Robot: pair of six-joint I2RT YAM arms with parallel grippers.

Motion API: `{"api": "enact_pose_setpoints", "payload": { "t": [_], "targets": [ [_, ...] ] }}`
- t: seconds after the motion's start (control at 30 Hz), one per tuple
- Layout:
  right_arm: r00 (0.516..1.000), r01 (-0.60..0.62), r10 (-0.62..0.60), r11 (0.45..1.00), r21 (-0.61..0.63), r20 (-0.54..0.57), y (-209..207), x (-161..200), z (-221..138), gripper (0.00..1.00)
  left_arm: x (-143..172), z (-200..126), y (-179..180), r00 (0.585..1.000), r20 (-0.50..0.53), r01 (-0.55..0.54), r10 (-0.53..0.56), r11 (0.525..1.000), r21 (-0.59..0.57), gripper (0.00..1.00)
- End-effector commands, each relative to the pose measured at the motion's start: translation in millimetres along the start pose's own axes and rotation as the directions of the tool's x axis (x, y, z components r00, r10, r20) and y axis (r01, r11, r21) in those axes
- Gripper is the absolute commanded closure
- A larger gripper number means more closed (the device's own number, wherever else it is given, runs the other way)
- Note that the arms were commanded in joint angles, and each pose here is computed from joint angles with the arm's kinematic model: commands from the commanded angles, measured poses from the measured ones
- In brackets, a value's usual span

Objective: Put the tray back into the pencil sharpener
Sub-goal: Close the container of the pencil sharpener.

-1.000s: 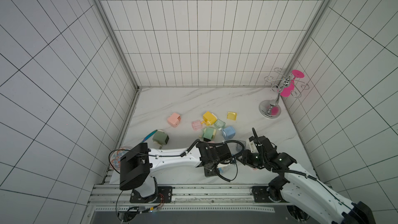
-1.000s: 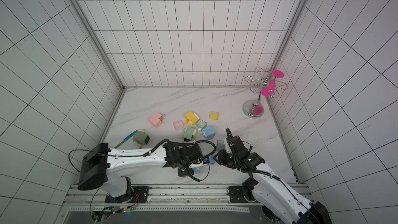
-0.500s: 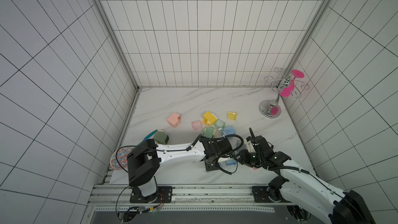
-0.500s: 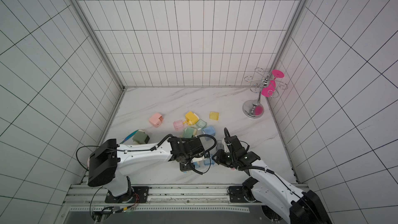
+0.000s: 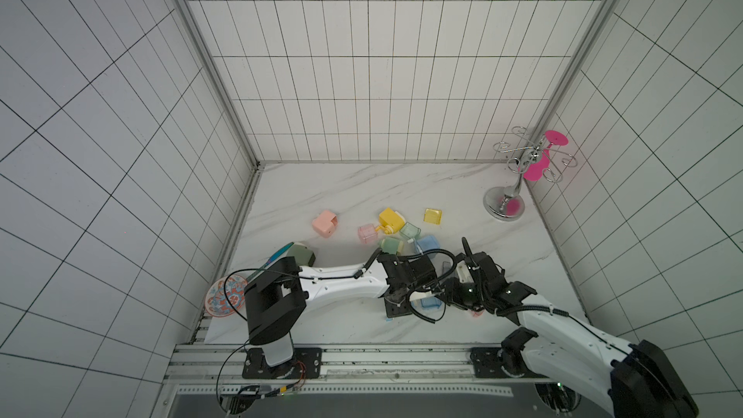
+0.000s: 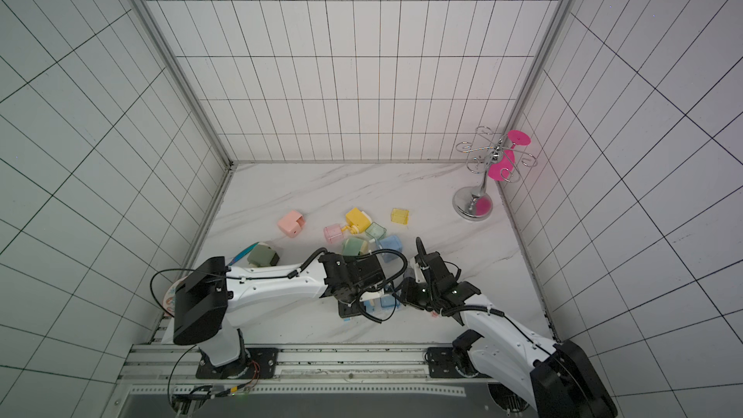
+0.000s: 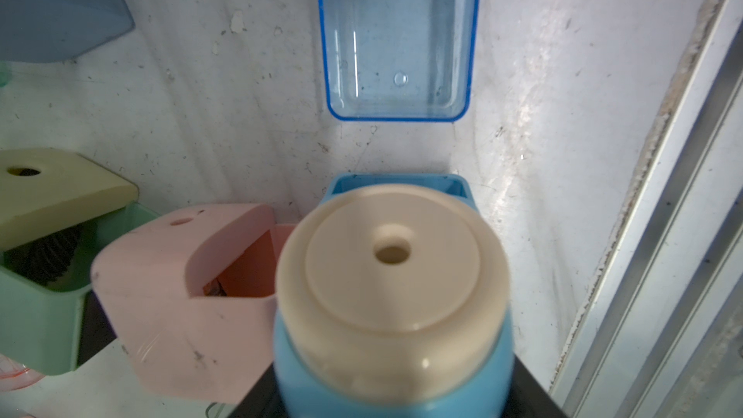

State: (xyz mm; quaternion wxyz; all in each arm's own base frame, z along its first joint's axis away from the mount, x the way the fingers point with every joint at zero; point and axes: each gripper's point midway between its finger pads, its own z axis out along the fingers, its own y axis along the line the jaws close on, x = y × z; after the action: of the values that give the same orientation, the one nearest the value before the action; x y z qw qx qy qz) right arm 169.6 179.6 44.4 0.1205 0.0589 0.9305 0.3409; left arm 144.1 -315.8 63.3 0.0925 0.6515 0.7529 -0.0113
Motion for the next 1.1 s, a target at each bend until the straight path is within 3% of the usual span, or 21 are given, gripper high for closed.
{"api": "enact_pose_setpoints", "payload": {
  "t": [0.0, 0.33, 0.67, 0.9, 1.07],
  "targets": [
    [1.000, 0.013, -0.013, 1.000, -0.003, -0.015, -5.4, 6.9, 4.8, 0.64, -10.5, 0.0, 2.3, 1.000, 0.021, 0.002, -0.002, 1.000, 0.002, 0.43],
    [1.000, 0.015, -0.016, 0.999, -0.034, -0.025, -2.3, 8.9, 8.5, 0.68, -15.0, 4.0, 2.0, 0.999, 0.033, 0.011, -0.012, 1.000, 0.020, 0.34],
    [0.999, 0.008, -0.011, 0.997, -0.083, -0.038, 4.1, 11.0, 11.6, 0.68, -20.1, 8.2, 3.4, 0.999, 0.034, 0.017, -0.018, 1.000, 0.017, 0.33],
    [0.999, -0.037, 0.031, 0.989, -0.140, -0.042, 7.7, 14.4, 15.2, 0.69, -23.7, 9.4, 4.5, 0.998, 0.052, 0.025, -0.026, 1.000, 0.013, 0.34],
    [0.998, -0.045, 0.038, 0.984, -0.174, -0.049, 12.3, 15.1, 15.8, 0.70, -25.8, 12.2, 4.0, 0.998, 0.062, 0.026, -0.027, 1.000, 0.016, 0.40]
  ]
}}
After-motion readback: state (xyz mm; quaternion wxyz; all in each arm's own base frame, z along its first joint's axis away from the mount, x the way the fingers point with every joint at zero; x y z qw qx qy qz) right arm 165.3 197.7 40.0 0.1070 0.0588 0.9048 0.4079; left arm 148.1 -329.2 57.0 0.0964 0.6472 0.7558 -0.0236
